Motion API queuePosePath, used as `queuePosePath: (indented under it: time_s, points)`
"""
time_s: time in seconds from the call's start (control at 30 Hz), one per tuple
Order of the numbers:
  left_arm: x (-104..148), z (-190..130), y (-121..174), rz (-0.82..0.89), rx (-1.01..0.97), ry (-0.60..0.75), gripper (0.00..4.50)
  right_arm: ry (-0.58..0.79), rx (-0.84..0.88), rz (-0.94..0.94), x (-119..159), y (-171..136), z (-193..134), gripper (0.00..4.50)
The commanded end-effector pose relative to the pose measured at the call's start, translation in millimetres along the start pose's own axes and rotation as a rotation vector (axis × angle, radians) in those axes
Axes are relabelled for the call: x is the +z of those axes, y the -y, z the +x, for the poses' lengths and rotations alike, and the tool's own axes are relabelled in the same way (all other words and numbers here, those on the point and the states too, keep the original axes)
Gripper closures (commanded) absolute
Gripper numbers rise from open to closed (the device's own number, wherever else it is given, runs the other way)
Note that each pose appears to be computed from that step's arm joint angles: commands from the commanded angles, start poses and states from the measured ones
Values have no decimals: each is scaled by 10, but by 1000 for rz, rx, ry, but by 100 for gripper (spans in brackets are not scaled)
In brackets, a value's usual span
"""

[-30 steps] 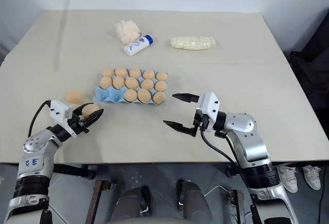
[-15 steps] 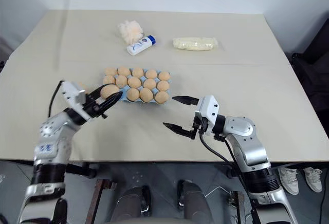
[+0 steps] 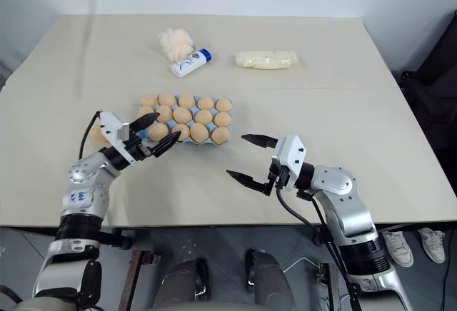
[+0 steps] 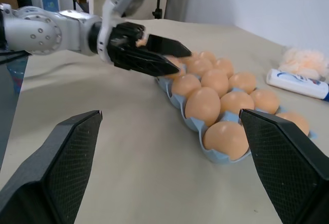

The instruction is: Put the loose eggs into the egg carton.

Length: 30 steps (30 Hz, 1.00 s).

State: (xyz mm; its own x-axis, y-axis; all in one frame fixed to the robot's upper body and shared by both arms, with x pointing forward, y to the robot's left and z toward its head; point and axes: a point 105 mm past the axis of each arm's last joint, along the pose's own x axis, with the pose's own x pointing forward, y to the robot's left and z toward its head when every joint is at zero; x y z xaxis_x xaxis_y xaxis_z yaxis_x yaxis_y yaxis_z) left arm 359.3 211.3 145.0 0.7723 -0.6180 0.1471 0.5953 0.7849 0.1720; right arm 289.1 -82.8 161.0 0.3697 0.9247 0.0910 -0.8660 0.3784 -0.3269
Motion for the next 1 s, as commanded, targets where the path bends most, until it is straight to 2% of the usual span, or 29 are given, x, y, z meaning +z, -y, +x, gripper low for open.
queuePosePath:
  time_s: [0.03,0.37,0.57,0.73,1.0]
  points:
    - [208,-234,-177,97,93,37,6,25,-4,-36,94,16,-6,0]
    - [16,-1305,-328,100,327,-109,6,21,39,-14,42,-30,16,0]
    - [-168,-1818,-445,34,673,-118,6,33,57,-12,48,-33,67,0]
    - [-214,-1791,-388,3,680,-99,6,34,60,-14,55,-22,67,0]
    - [71,-1001,-747,50,565,-50,6,33,73,-15,68,-16,84,0]
